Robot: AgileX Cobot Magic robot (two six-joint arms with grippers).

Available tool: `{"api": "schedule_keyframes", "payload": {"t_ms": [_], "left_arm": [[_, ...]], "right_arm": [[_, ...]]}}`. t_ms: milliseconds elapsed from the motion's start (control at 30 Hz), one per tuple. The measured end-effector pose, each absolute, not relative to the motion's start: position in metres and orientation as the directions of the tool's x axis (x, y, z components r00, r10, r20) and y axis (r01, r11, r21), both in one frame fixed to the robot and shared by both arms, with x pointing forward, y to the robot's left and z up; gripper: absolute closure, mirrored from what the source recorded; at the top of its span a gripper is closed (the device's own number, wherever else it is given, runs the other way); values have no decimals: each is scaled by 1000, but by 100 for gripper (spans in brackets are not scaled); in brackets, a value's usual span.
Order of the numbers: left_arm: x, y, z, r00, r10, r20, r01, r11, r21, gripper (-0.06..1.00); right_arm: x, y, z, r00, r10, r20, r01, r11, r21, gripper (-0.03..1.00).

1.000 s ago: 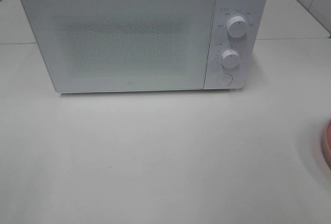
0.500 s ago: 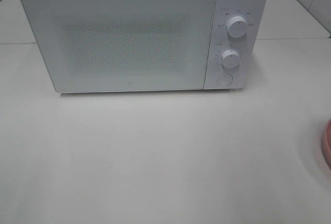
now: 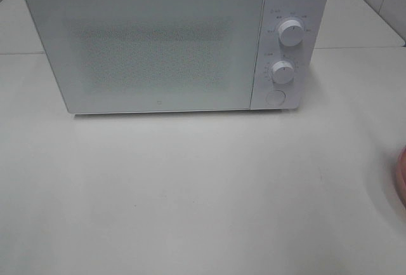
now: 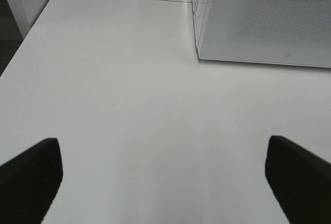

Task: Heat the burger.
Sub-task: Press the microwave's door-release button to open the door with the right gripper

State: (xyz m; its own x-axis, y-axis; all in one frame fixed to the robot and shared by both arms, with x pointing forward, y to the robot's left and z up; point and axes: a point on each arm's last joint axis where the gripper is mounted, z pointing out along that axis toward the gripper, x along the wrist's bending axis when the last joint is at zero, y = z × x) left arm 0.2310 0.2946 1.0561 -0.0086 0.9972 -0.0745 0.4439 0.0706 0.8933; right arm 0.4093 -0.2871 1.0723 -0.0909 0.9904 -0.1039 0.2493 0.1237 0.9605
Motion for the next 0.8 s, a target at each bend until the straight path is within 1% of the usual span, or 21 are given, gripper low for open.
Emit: {"api": "schedule_keyframes", "payload": {"t_ms": [100, 167, 200, 267, 400, 433, 567, 633, 733, 800], "left_arm": [[231, 295, 1056, -9, 997, -75, 444, 71, 893, -4], [231, 295, 1056, -9, 997, -75, 444, 71, 893, -4], [231, 295, 1056, -9, 997, -75, 444, 71, 893, -4], [231, 295, 1056, -9, 997, -75, 444, 71, 893, -4], [231, 295, 1056, -9, 997, -75, 444, 71, 893, -4], [231, 295, 1056, -9, 997, -75, 444, 71, 893, -4], [231, 295, 1056, -9, 997, -75, 444, 71, 893, -4], [231, 295, 1056, -9, 997, -75, 444, 71, 893, -4], [231, 295, 1056, -9, 997, -75, 444, 71, 893, -4], [231, 295, 1056, -9, 997, -75, 444, 71, 893, -4]], "right_arm": [[415, -286, 1067, -98, 990, -98, 242, 119, 963, 14], [422, -284, 1054, -110, 990, -88, 248, 113, 962, 14], [422, -284, 1054, -110, 990, -88, 248, 113, 962, 14], [429, -283, 1041, -118, 991, -68, 262, 97, 960, 14], [435, -281, 1031, -129, 990, -56, 248, 87, 965, 15], [438, -280, 1024, -131, 990, -43, 246, 74, 966, 15], [445, -280, 1014, -127, 992, -22, 254, 54, 966, 15], [450, -280, 1000, -117, 993, -16, 261, 47, 964, 16], [451, -280, 997, -114, 993, -17, 267, 47, 963, 17], [455, -280, 989, -109, 994, -24, 277, 54, 959, 18]]}}
